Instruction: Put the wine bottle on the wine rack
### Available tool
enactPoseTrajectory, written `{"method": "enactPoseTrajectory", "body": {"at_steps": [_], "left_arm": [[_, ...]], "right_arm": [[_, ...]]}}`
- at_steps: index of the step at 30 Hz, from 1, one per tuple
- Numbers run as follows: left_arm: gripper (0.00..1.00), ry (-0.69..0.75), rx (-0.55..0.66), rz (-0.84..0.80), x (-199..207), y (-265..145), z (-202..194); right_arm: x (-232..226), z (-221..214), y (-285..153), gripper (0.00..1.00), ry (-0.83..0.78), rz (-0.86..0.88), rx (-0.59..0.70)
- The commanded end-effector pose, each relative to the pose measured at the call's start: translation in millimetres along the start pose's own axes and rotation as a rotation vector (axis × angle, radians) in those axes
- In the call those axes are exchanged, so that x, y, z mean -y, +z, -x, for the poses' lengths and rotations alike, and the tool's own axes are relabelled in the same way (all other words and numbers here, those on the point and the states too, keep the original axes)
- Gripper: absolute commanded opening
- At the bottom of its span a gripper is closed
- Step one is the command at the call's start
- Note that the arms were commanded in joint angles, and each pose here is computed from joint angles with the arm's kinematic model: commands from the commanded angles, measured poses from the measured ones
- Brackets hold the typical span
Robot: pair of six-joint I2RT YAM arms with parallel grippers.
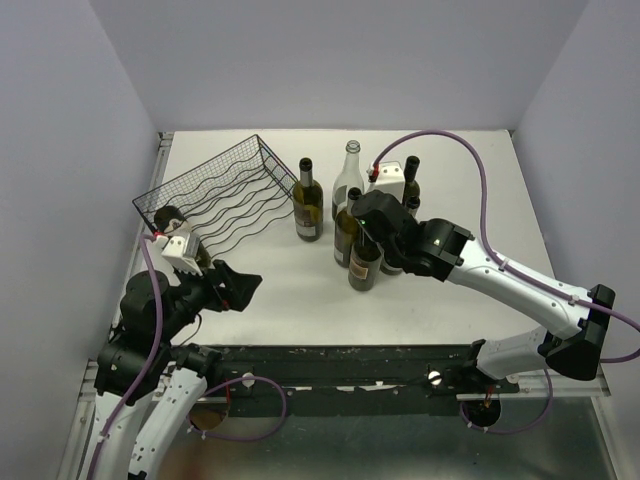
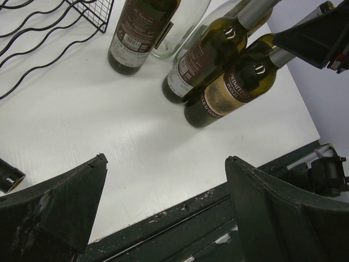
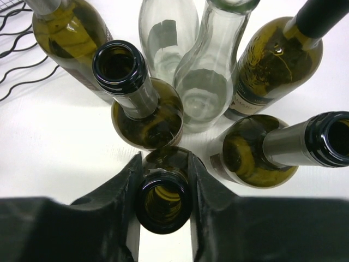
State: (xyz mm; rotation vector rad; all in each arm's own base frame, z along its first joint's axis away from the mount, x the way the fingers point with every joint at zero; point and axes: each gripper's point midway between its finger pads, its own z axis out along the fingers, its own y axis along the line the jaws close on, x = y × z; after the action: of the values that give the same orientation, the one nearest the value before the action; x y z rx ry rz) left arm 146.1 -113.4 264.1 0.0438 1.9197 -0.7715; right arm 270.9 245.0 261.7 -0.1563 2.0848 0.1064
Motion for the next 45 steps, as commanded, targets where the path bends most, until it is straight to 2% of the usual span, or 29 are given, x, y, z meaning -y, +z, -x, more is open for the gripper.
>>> {"method": "enactPoseTrajectory", "body": {"at_steps": [1,2,3,8,13,16,29,37,39,45], "left_arm": [[0.99,0.081,0.009,-0.118,16,1,0],[0.99,0.085,0.010,-0.134,19,1,-1],[0.99,0.086,0.001,-0.147,20,2,-2],[0.99,0.097,-0.070,-0.279,39,11,-10],[0.99,0.126,-0.026,-0.423,59,14,-6],[0.99,0.151,-0.070,-0.507,66,17,-19],[0.99,0.240,-0.189,-0.658,80,32,-60],[0.99,0.278,-0.236,-0.676,76,37,-83],[0.99,0.273,-0.250,-0.630,69,42,-86],[0.99,0.294,-0.254,-0.640,70,45,-86]], "right_arm": [[-4,4,-1,0.09,-0.017,0.022,-0.015],[-5,7,-4,0.02,-0.012,0.031,-0.017],[-7,9,-7,0.01,-0.010,0.047,-0.019],[-25,27,-29,0.01,0.041,0.198,-0.013],[-48,42,-56,0.01,0.097,0.369,-0.023],[-62,50,-70,0.01,0.130,0.465,-0.029],[-118,81,-121,0.01,0.256,0.828,-0.044],[-133,101,-145,0.01,0.329,0.945,-0.049],[-135,105,-149,0.01,0.341,0.968,-0.049],[-135,109,-161,0.01,0.359,1.016,-0.044]]}}
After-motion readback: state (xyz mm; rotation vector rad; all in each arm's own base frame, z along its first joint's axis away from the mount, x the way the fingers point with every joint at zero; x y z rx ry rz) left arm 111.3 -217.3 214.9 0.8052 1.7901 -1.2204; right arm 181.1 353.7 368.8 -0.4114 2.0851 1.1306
